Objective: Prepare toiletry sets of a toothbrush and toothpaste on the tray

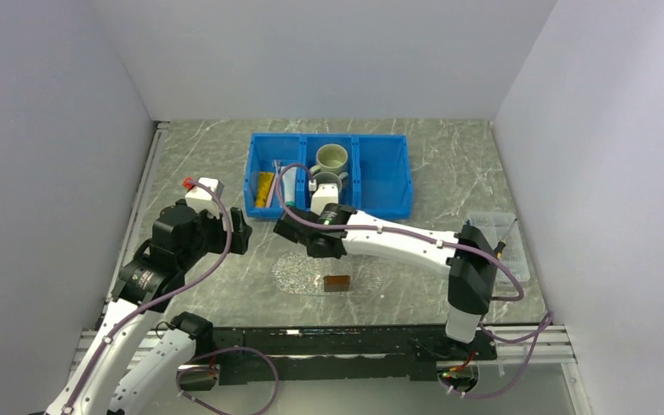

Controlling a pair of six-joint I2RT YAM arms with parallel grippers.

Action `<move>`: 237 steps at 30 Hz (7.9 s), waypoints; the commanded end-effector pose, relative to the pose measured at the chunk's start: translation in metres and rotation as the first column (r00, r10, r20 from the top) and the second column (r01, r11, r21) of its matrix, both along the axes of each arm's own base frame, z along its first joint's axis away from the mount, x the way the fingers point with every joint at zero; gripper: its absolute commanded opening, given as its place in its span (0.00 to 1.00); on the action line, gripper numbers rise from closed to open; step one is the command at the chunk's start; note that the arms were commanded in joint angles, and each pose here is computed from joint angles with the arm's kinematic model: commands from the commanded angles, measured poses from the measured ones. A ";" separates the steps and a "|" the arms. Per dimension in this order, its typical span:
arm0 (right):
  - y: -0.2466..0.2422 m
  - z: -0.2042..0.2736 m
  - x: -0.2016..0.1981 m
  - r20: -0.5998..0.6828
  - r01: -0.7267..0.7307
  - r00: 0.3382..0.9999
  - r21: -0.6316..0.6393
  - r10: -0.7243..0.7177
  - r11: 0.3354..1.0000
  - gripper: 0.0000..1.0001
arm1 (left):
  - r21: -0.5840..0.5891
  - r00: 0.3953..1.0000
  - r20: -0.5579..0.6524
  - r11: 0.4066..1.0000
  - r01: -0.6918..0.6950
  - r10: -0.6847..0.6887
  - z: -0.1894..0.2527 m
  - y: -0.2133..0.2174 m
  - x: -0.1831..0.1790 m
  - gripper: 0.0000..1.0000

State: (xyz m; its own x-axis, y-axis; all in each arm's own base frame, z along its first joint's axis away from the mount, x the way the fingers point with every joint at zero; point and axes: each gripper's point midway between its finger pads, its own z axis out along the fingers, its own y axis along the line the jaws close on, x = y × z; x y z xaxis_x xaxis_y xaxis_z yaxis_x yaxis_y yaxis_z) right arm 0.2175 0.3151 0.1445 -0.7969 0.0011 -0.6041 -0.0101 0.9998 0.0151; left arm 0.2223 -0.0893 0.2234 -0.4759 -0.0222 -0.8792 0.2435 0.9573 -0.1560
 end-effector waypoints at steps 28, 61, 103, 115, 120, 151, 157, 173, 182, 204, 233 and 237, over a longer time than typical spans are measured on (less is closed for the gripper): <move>0.028 -0.050 -0.012 -0.033 0.045 0.999 0.066 -0.043 0.997 0.00 | -0.012 1.000 0.027 1.000 -0.009 0.009 0.007 0.001 0.002 0.99; 0.029 -0.072 -0.016 -0.073 0.017 0.997 0.013 -0.016 1.000 0.22 | -0.009 1.000 0.023 1.000 -0.007 0.007 0.005 0.001 0.002 1.00; 0.006 0.054 0.071 0.169 -0.300 0.940 -0.003 0.296 0.954 0.48 | 0.004 1.000 0.007 1.000 -0.013 0.013 0.001 0.001 0.004 0.99; 0.021 0.035 0.122 0.175 -0.604 0.759 -0.168 0.627 0.779 0.52 | 0.019 1.000 -0.007 1.000 -0.021 0.021 -0.003 0.003 0.006 0.99; 0.028 0.033 0.137 0.233 -0.679 0.677 -0.167 0.698 0.715 0.52 | 0.022 1.000 -0.012 0.999 -0.025 0.025 -0.004 0.003 0.007 0.99; 0.025 -0.015 0.176 0.165 -0.820 0.540 -0.118 0.825 0.561 0.50 | 0.035 0.999 -0.028 0.999 -0.019 0.020 -0.008 0.002 0.009 0.99; 0.027 -0.025 0.179 0.139 -0.824 0.542 -0.108 0.829 0.557 0.46 | 0.037 0.999 -0.029 0.999 -0.022 0.023 -0.008 0.003 0.009 0.99; 0.025 -0.045 0.178 0.066 -0.838 0.536 -0.085 0.842 0.540 0.29 | 0.041 0.999 -0.032 0.999 -0.026 0.028 -0.009 0.004 0.010 0.99; 0.027 -0.040 0.176 0.066 -0.845 0.526 -0.076 0.848 0.529 0.03 | 0.043 0.999 -0.036 0.999 -0.024 0.025 -0.010 0.003 0.010 0.99; 0.020 0.053 0.186 0.225 -0.792 0.542 -0.184 0.810 0.582 0.00 | 0.042 0.999 -0.033 0.999 -0.027 0.028 -0.009 0.004 0.010 0.99; -0.019 0.139 0.102 0.299 -0.512 0.790 -0.160 0.536 0.844 0.00 | 0.028 1.000 -0.017 0.999 -0.021 0.021 -0.005 0.003 0.007 0.99; -0.033 0.134 0.082 0.290 -0.454 0.837 -0.107 0.465 0.885 0.00 | 0.023 1.000 -0.016 1.000 -0.015 0.015 -0.004 0.002 0.006 0.99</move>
State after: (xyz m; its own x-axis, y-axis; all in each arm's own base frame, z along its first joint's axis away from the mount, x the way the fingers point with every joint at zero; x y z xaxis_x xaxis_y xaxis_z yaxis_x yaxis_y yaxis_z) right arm 0.3059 0.3055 0.2476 -0.4610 -0.4952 -0.7364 -0.6111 0.7789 -0.1413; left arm 0.2270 -0.0871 0.2117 -0.5155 -0.0048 -0.8569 0.2196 0.9659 -0.1375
